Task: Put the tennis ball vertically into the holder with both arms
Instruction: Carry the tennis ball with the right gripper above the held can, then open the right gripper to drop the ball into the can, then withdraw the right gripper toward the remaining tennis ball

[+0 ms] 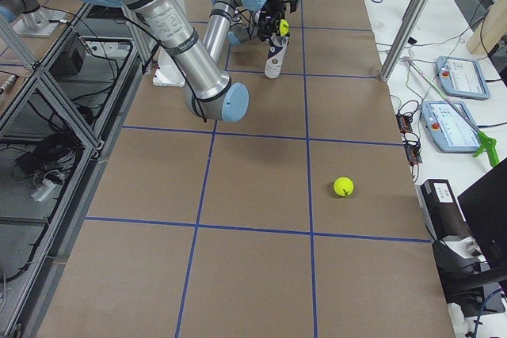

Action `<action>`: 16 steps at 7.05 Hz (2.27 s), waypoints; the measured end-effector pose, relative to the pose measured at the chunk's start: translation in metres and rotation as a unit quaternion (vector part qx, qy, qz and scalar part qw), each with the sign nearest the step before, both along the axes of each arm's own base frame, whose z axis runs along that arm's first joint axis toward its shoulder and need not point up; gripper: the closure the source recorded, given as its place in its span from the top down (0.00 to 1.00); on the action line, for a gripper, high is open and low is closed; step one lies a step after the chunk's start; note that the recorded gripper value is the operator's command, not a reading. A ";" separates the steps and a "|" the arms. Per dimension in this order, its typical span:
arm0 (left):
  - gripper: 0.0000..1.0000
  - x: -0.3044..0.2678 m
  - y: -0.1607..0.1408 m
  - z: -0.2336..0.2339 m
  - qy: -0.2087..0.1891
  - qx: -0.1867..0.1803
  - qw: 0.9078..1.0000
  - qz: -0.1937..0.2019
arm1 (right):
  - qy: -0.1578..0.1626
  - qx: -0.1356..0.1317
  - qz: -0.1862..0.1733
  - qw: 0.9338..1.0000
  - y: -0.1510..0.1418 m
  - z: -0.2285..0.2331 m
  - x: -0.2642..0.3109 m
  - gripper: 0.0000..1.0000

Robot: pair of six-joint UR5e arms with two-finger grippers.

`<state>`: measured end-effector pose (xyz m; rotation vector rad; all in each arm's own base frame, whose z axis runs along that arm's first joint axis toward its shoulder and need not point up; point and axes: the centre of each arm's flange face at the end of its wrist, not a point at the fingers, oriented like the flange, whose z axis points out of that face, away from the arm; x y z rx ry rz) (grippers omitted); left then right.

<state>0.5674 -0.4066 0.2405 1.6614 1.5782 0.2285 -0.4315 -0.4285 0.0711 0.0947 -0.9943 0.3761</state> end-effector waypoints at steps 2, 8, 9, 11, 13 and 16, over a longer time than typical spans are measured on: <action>0.77 0.000 0.000 0.000 0.000 0.000 1.000 0.000 | 0.003 0.005 0.004 1.000 0.002 0.001 -0.001 1.00; 0.93 0.000 0.000 -0.001 0.001 0.001 1.000 0.000 | 0.006 0.010 0.002 1.000 0.002 0.003 -0.001 1.00; 0.93 -0.001 0.001 -0.001 0.002 0.001 1.000 0.000 | 0.007 0.010 0.002 1.000 0.002 0.004 -0.001 1.00; 0.93 -0.002 0.001 -0.001 0.006 0.003 1.000 0.000 | 0.010 0.012 0.005 1.000 -0.004 0.005 0.008 1.00; 0.93 -0.002 0.001 0.000 0.007 0.003 1.000 0.000 | 0.043 0.032 -0.018 0.998 -0.019 0.016 0.046 1.00; 0.93 -0.002 0.002 0.001 0.007 0.003 1.000 0.001 | 0.100 0.076 -0.089 0.988 -0.082 0.095 0.149 1.00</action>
